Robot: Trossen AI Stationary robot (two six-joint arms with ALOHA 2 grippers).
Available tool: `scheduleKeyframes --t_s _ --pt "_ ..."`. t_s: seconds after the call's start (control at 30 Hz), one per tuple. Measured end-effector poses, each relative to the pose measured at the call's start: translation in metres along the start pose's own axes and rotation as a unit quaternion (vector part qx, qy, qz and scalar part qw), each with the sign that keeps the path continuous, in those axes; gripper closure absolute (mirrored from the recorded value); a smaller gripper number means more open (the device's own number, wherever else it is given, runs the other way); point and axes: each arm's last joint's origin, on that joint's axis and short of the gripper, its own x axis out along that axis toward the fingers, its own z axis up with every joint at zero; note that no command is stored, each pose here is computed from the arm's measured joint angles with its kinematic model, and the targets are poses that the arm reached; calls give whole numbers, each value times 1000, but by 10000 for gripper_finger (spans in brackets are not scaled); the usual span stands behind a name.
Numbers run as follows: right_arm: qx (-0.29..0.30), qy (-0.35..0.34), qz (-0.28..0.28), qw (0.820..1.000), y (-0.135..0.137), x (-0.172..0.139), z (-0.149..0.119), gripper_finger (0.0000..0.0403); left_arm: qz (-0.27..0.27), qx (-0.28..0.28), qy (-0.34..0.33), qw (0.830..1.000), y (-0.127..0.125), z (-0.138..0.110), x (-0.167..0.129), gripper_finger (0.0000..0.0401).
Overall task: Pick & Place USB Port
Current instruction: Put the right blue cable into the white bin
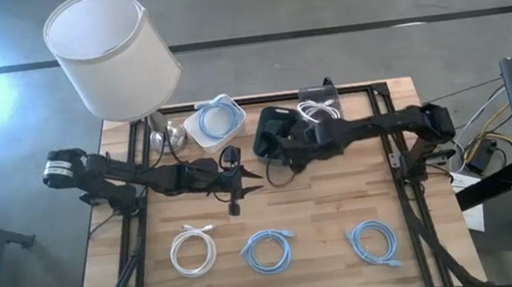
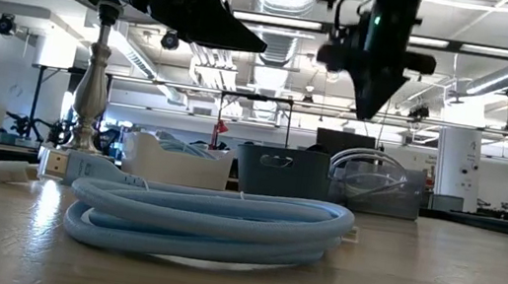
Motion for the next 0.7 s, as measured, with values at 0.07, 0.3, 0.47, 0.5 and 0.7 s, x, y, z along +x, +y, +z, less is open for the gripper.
scheduleKeyframes --t_s 0.07,0.3,0.47,0.5,0.7 --pt "-3 9 29 1000 6 -12 -11 341 0 0 1 1000 0 0 0 285" --pt "34 59 30 997 13 -43 -60 321 -1 -5 3 1000 0 -1 0 285" --pt "64 128 27 989 17 -60 -94 305 -1 -5 3 1000 0 -1 0 285" --pt "59 143 34 987 19 -63 -101 303 0 -3 2 1000 0 0 0 285" --pt "-6 193 55 980 24 -80 -142 300 5 15 -15 1000 1 3 0 285"
